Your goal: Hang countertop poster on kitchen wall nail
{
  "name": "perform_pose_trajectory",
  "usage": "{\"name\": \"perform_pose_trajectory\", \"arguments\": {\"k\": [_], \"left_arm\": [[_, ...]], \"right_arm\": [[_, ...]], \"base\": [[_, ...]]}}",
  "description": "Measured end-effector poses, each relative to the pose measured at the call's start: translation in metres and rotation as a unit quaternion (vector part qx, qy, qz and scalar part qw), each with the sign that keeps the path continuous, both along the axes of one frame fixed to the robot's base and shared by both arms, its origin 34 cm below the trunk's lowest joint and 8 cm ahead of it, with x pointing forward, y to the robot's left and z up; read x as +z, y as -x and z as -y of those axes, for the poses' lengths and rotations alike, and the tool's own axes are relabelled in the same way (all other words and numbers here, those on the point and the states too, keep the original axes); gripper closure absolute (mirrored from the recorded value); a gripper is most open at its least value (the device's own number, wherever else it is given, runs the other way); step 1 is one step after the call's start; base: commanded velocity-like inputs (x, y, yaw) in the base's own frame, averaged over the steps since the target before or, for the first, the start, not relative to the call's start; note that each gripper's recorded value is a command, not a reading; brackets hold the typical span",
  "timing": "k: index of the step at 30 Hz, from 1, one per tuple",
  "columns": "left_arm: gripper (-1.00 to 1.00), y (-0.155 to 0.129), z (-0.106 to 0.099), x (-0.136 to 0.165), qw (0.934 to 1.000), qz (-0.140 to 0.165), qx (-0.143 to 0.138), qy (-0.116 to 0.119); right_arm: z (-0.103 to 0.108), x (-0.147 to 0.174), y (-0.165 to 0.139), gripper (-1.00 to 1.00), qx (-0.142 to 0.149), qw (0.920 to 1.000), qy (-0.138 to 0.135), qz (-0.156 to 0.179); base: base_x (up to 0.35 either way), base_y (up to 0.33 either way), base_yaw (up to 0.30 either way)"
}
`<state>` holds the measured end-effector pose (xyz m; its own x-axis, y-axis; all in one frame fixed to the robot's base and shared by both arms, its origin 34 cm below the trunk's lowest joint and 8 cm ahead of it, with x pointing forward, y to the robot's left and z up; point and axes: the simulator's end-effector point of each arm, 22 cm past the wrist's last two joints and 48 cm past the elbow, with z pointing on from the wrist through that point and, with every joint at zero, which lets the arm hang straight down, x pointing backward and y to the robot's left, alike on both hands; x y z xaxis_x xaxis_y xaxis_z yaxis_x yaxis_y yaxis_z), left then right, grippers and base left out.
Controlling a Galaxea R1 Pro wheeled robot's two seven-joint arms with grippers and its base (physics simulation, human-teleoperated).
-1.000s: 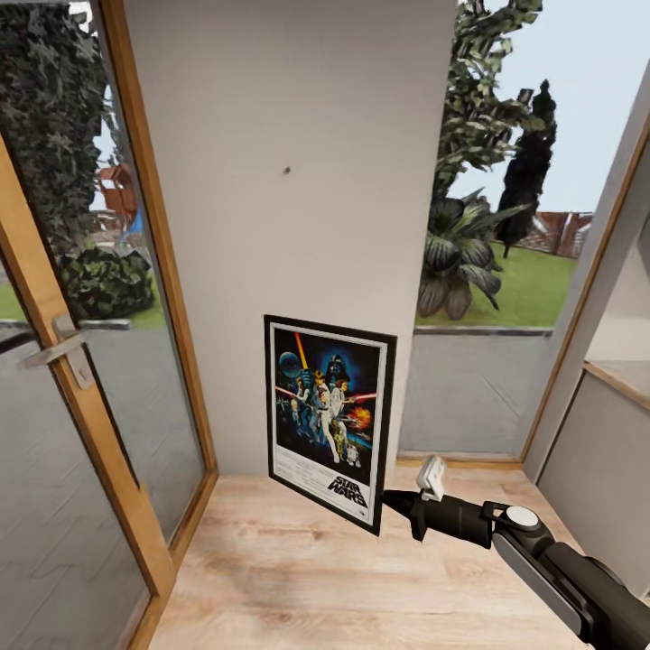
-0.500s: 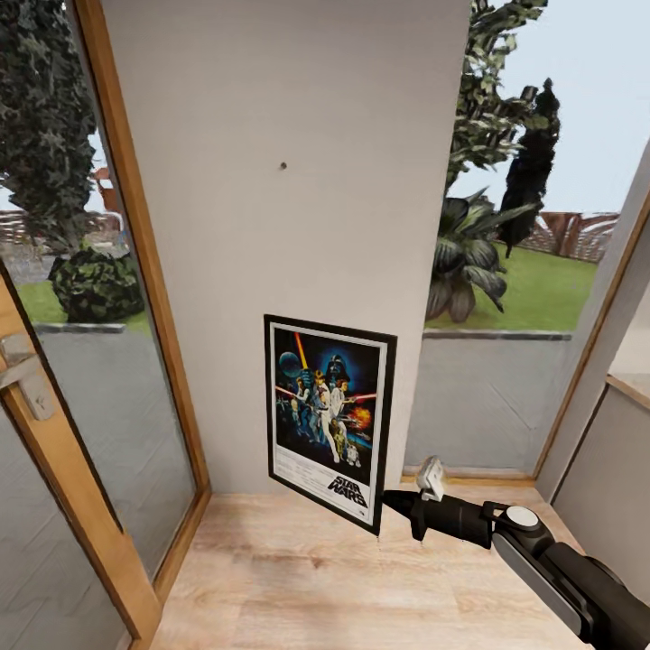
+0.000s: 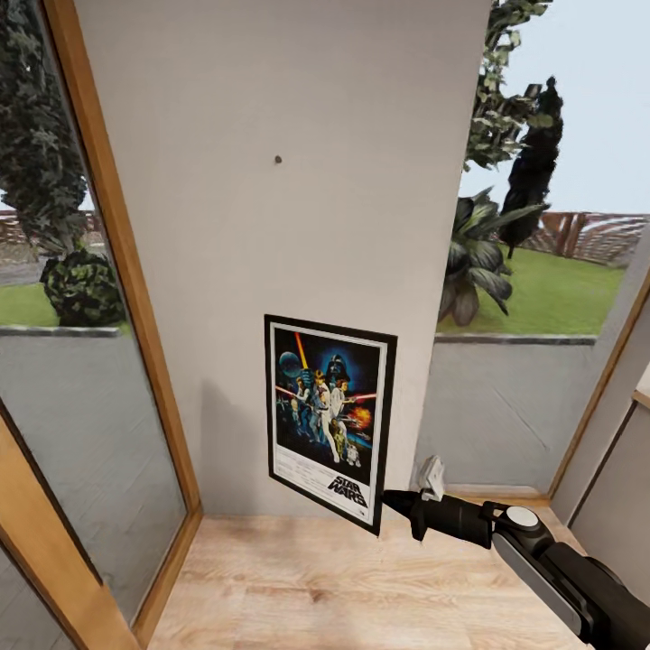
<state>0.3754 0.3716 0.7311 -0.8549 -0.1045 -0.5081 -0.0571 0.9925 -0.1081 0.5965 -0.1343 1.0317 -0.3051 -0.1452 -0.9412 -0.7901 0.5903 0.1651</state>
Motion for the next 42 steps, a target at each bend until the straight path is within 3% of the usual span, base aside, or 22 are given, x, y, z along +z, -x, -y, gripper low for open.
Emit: {"name": "perform_pose_trajectory", "arguments": {"k": [19, 32, 33, 42], "left_arm": [[-1.0, 0.0, 0.002, -0.001, 1.0, -0.001, 0.0, 0.002], [-1.0, 0.0, 0.001, -0.001, 1.0, -0.001, 0.001, 0.002], [-1.0, 0.0, 0.001, -0.001, 1.0, -0.001, 0.001, 0.002], [-1.0, 0.0, 0.002, -0.001, 1.0, -0.001, 0.0, 0.003]], "right_arm": [[-0.004, 0.005, 0.002, 1.0, 0.007, 1.0, -0.005, 0.002], [-0.026, 0.029, 0.008, 1.0, 0.028, 0.9993, -0.019, 0.015], [-0.037, 0.047, 0.008, 1.0, 0.034, 0.9989, -0.03, 0.013], [-0.055, 0.09, -0.002, 1.0, 0.052, 0.9983, -0.026, 0.009]], "base": [[0.03, 0.0, 0.0], [0.0, 0.0, 0.0], [0.0, 0.0, 0.0], [0.0, 0.0, 0.0]]}}
